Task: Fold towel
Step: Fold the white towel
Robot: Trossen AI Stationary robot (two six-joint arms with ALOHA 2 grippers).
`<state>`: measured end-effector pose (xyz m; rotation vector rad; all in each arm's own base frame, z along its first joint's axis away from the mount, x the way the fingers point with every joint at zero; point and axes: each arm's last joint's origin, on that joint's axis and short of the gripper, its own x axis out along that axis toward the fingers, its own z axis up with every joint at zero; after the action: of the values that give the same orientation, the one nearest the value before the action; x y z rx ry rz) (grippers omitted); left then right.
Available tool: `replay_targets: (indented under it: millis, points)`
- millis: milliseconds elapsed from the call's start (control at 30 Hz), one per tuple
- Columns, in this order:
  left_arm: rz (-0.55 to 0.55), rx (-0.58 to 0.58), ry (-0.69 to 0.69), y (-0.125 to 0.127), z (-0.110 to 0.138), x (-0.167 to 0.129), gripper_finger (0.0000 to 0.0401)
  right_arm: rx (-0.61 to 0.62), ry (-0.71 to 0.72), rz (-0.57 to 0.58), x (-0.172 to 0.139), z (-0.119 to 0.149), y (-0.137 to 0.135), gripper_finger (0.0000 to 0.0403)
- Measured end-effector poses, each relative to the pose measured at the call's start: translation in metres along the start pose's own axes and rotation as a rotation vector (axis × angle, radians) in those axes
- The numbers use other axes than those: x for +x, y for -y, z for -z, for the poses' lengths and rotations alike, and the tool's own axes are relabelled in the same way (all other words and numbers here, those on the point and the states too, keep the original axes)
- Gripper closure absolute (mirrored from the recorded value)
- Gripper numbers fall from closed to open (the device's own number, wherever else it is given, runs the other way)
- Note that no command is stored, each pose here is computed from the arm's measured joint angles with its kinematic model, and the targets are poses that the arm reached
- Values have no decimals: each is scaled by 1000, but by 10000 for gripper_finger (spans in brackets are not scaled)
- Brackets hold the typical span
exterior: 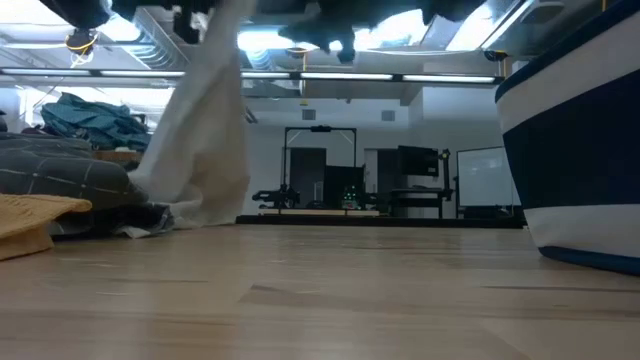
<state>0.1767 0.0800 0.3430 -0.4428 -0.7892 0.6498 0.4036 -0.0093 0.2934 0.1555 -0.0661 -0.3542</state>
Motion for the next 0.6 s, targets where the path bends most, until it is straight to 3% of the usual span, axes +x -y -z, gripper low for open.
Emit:
replay_targets:
  millis: [233, 600]
  points:
    - [7, -15, -78, 4, 15, -2, 401, -75, 87, 56, 9, -30, 5, 173]
    - [70, 19, -136, 19, 22, -11, 401, -227, 82, 138, 10, -33, 10, 173]
